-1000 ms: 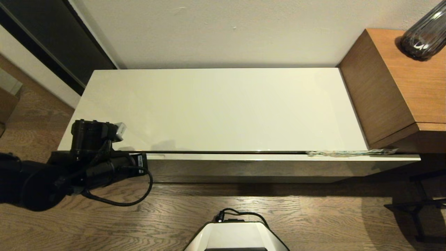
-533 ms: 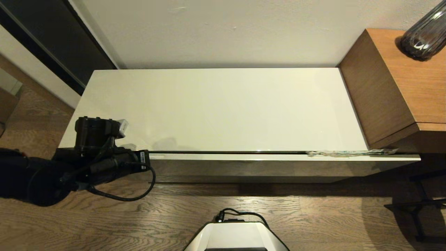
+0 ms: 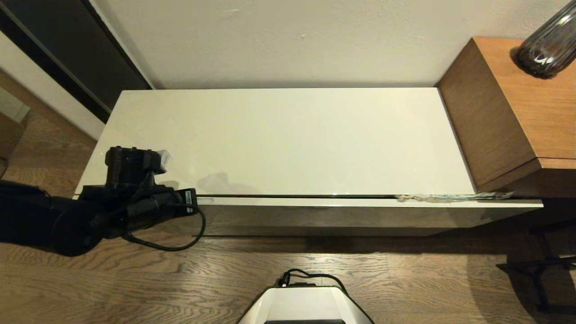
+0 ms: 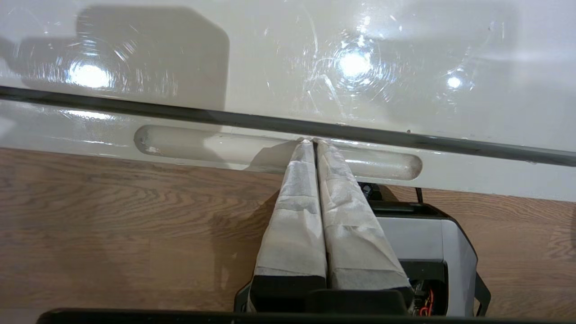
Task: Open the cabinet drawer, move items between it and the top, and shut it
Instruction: Open the drawer
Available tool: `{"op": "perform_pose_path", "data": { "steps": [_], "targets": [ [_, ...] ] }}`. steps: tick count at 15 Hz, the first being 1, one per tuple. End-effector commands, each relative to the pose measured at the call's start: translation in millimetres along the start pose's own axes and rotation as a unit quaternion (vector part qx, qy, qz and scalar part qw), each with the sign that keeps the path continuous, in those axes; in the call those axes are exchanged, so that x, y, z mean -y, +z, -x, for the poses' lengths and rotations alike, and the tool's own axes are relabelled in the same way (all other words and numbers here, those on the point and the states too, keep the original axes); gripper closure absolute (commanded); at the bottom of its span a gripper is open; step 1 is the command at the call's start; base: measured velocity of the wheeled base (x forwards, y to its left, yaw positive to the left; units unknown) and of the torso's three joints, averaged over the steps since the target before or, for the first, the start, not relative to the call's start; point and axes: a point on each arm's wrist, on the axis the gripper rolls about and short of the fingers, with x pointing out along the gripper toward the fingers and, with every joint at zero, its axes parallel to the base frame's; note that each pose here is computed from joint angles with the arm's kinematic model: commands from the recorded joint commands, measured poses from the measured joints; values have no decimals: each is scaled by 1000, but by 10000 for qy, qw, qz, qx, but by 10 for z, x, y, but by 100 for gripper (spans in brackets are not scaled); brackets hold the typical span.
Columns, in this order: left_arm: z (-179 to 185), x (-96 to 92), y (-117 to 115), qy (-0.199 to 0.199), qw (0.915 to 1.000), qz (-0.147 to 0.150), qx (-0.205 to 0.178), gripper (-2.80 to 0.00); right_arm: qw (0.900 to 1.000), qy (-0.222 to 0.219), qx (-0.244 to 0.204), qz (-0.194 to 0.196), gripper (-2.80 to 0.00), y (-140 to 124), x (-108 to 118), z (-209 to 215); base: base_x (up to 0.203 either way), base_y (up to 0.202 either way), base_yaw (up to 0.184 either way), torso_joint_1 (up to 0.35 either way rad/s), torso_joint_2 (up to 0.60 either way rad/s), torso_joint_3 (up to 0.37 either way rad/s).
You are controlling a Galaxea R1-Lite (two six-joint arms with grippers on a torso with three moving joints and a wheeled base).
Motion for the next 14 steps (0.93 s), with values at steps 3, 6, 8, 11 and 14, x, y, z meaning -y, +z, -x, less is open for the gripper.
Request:
{"op": "perform_pose_path", "data": {
  "steps": [3, 6, 8, 11, 14],
  "targets": [
    [-61, -37, -300, 90, 9982, -69, -596, 0, 10000, 9, -7, 0, 0, 0, 0, -1, 0, 0, 0, 0, 0, 0],
    [-47, -79, -573, 131, 9940, -113, -1084, 0, 10000, 8, -7, 0, 0, 0, 0, -1, 0, 0, 0, 0, 0, 0],
    [19, -102, -721, 151, 9910, -127, -1321, 0, 10000, 9, -7, -6, 0, 0, 0, -1, 0, 0, 0, 0, 0, 0],
    [296, -115, -940, 77, 9874, -213, -1565, 0, 10000, 2, -7, 0, 0, 0, 0, -1, 0, 0, 0, 0, 0, 0],
    [674, -95, -1072, -124, 9863, -309, -1613, 0, 10000, 8, -7, -5, 0, 0, 0, -1, 0, 0, 0, 0, 0, 0]
  ]
}}
